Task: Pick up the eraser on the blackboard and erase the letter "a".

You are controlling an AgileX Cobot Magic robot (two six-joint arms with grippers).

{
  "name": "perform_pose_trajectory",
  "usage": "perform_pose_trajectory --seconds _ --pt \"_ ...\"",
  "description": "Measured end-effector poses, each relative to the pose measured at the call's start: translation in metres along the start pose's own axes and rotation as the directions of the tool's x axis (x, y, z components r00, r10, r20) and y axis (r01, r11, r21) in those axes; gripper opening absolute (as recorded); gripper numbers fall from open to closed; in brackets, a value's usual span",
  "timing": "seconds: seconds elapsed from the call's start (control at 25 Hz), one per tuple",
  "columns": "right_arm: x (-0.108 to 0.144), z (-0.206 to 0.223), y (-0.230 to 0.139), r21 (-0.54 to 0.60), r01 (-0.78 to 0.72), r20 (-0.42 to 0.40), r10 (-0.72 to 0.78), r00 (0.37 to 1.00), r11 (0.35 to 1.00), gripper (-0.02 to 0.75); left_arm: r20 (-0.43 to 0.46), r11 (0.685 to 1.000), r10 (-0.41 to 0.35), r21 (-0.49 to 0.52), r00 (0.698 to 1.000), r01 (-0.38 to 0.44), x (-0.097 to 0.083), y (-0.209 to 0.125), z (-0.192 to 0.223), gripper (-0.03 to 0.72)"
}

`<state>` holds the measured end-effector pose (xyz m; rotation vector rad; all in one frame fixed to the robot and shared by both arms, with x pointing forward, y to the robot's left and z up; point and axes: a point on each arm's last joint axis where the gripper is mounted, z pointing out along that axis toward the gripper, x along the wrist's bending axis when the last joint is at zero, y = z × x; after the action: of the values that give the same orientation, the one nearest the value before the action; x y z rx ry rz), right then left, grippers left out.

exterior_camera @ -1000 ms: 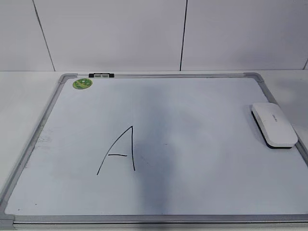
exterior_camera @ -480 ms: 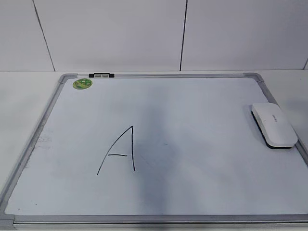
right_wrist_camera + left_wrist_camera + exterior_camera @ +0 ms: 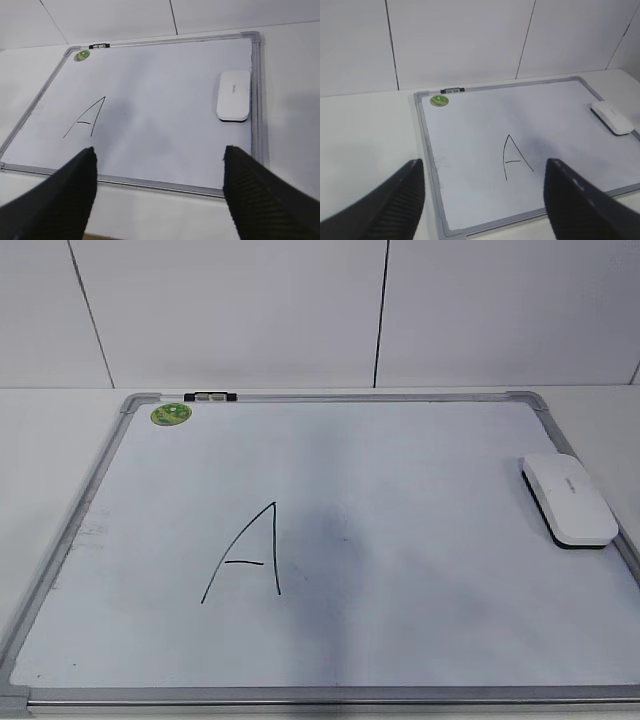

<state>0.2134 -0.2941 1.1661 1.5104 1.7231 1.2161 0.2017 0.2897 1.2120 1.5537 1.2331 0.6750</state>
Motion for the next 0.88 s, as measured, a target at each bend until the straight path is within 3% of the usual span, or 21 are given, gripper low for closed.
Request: perform_pose_trajectory --seconds 0.36,0.6,0.88 --pt "-0.006 0.009 -0.031 0.024 0.033 0.015 -0.033 0.999 0.999 0.595 -0.038 0.995 -0.009 0.1 0.999 0.012 0.01 -0.034 0.022 0.553" --pt "-0.015 0.02 -0.051 0.054 0.05 0.07 -0.054 0.996 0.997 0.595 -0.083 0.988 0.0 0.157 0.997 0.013 0.019 -0.06 0.035 0.567" --pt "-0.025 0.037 -0.071 0.12 0.083 0.136 -0.099 0.986 0.989 0.595 -0.134 0.965 0.013 0.263 0.991 0.022 0.03 -0.092 0.057 0.53"
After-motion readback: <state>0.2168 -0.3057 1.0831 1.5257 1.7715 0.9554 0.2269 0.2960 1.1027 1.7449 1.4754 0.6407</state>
